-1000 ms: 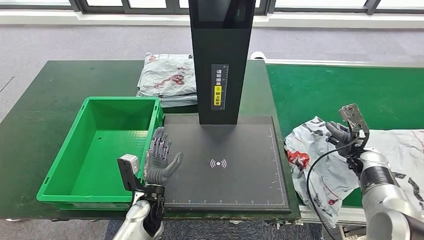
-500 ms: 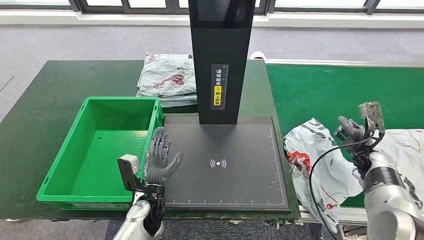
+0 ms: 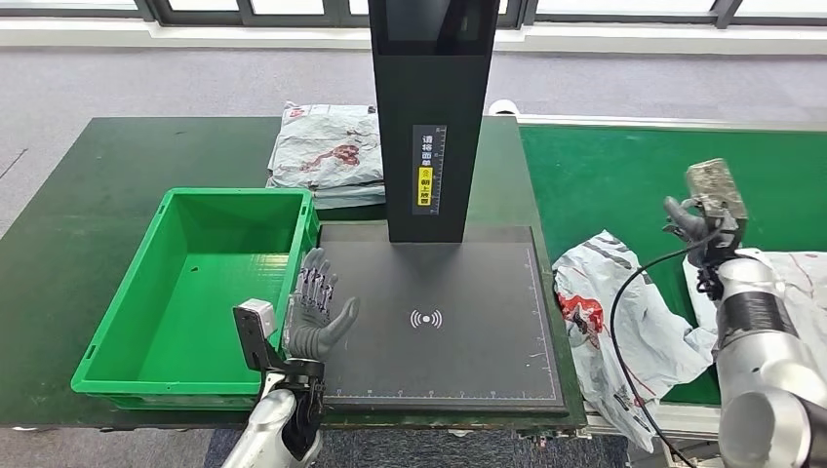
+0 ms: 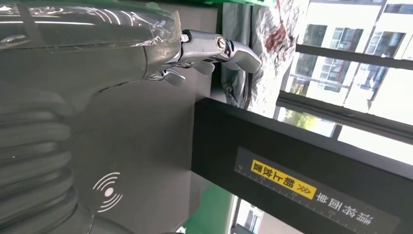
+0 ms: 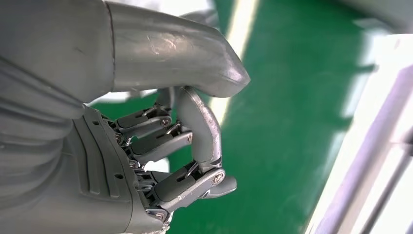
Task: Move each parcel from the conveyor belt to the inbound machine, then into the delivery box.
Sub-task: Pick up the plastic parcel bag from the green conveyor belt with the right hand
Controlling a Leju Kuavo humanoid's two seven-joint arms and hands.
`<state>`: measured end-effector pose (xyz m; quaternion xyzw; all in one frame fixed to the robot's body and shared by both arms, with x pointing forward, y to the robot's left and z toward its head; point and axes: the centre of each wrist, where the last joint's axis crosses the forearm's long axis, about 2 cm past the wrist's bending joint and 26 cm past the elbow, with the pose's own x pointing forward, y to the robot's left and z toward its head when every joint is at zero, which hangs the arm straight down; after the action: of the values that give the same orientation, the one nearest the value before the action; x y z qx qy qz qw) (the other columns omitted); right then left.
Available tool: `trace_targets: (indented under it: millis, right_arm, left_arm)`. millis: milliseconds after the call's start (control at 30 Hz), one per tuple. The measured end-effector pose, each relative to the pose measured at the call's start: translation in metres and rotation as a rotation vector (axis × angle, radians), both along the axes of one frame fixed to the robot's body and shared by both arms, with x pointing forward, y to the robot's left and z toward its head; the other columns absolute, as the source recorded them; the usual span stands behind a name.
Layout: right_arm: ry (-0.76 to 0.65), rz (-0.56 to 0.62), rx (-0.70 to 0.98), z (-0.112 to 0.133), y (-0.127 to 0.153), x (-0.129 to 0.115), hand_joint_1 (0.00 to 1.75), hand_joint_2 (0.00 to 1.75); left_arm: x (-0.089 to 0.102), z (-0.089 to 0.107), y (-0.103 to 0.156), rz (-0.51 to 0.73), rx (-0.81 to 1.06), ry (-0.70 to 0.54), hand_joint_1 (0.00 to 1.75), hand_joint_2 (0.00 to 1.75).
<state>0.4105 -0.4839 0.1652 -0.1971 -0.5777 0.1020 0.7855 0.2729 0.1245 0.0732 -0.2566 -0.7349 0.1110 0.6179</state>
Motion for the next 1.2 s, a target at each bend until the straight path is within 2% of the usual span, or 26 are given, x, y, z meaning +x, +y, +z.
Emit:
trace_targets:
  millis: [200,400,533,800,933,1100,1133,1200]
  right_arm:
    - [0.23,0.106,-0.35,-0.027,0.031,-0.003,0.0,1.75]
    - [0.408,0.211,-0.578,-0.043,0.054,-0.005,0.0,1.75]
    - [0.466,0.287,-0.649,-0.048,0.062,-0.006,0.0,1.75]
    - [0.507,0.362,-0.701,-0.053,0.068,-0.008,0.0,1.75]
    - [0.588,0.499,-0.718,-0.057,0.066,-0.012,0.0,1.75]
    - [0.718,0.677,-0.794,-0.062,0.05,-0.021,0.0,1.75]
    - [0.741,0.704,-0.81,-0.064,0.047,-0.024,0.06,1.75]
    - [0.782,0.756,-0.831,-0.067,0.04,-0.029,0.93,1.75]
  left_arm:
    - [0.0,-0.001,0.0,-0.021,0.0,0.003,0.0,1.75]
    - [0.0,-0.002,0.0,-0.02,-0.005,0.006,0.0,1.75]
    - [0.0,-0.003,-0.001,-0.022,-0.006,0.008,0.0,1.75]
    - [-0.001,-0.004,-0.001,-0.025,-0.005,0.013,0.0,1.75]
    - [0.0,-0.005,-0.001,-0.037,-0.009,0.007,0.0,1.75]
    - [0.002,-0.008,-0.001,-0.052,-0.009,0.005,0.0,1.75]
    - [0.003,-0.009,-0.002,-0.054,-0.008,0.006,0.0,1.75]
    - [0.003,-0.009,-0.003,-0.059,-0.006,0.009,0.0,1.75]
